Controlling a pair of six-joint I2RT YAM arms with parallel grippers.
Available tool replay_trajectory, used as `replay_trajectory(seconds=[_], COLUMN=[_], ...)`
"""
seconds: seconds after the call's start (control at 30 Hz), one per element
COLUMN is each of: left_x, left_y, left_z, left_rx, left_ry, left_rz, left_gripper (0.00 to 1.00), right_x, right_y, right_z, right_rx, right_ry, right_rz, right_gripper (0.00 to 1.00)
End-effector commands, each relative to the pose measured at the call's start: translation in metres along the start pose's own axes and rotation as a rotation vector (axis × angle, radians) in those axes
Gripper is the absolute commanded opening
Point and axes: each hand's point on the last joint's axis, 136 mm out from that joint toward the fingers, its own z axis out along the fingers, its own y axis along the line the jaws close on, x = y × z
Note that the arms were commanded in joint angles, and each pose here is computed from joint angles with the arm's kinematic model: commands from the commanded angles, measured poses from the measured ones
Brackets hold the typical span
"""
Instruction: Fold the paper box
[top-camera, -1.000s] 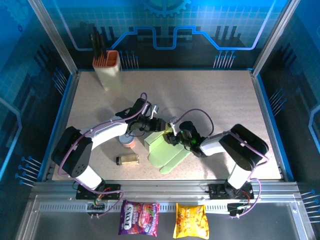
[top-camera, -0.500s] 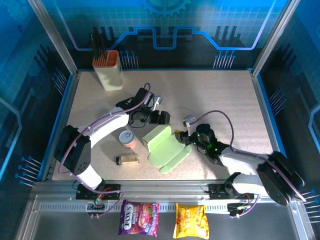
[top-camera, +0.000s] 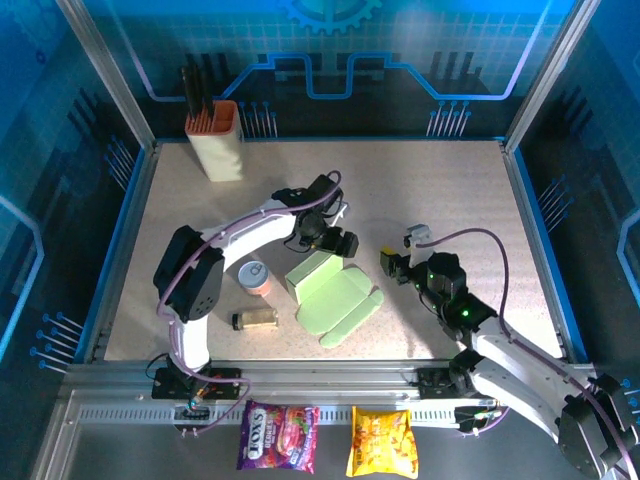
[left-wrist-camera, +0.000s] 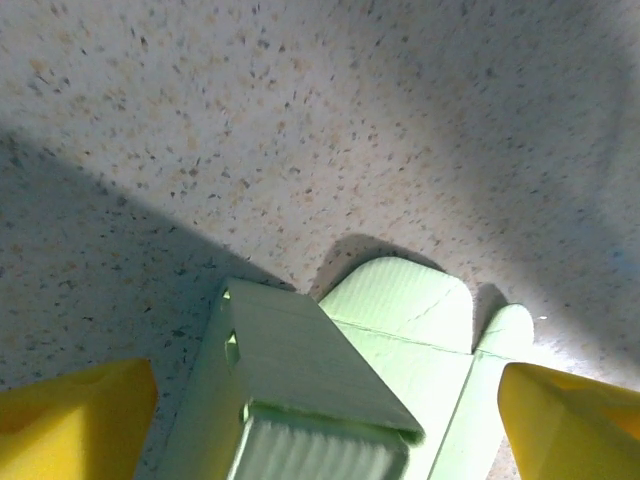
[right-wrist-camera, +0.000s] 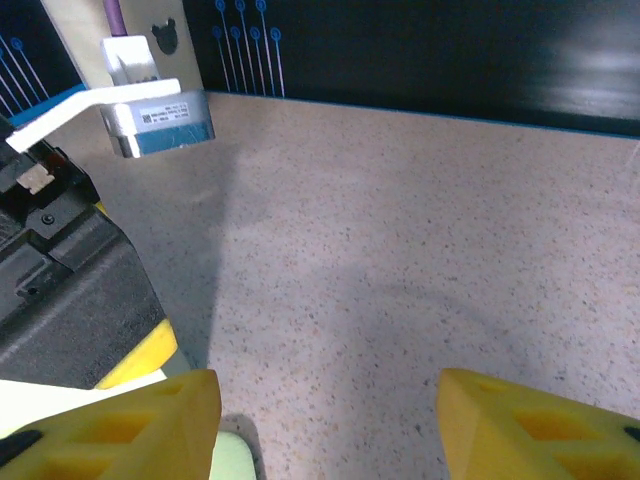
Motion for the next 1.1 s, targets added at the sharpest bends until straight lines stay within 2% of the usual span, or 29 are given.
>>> replay_trajectory(seconds=[0.0, 0.43, 0.67, 1.07], left_x=[0.007, 0.013, 0.011, 0.01], left_y=[0.006, 0.01, 0.01, 0.013], left_z=[0.005, 0.023, 0.024, 0.018], left_rx=[-0.039, -0.081, -0.082, -0.098], left_ry=[0.056, 0.091, 0.08, 0.059], left_rz=[0.021, 0.076, 0.095, 0.103], left_gripper=[0.87, 0.71, 0.52, 0.32], right_x=[0.014, 0.019, 0.021, 0.02], right_y=[-0.008, -0.01, -0.01, -0.009], right_z=[-0.003, -0.002, -0.002, -0.002], right_rx=[0.033, 0.038, 0.039, 0.036], right_ry=[0.045, 0.06, 0.068, 0.067], right_rz=[0.006, 0.003, 0.007, -0.001], right_gripper=[0.6, 0.6, 0.6, 0.6])
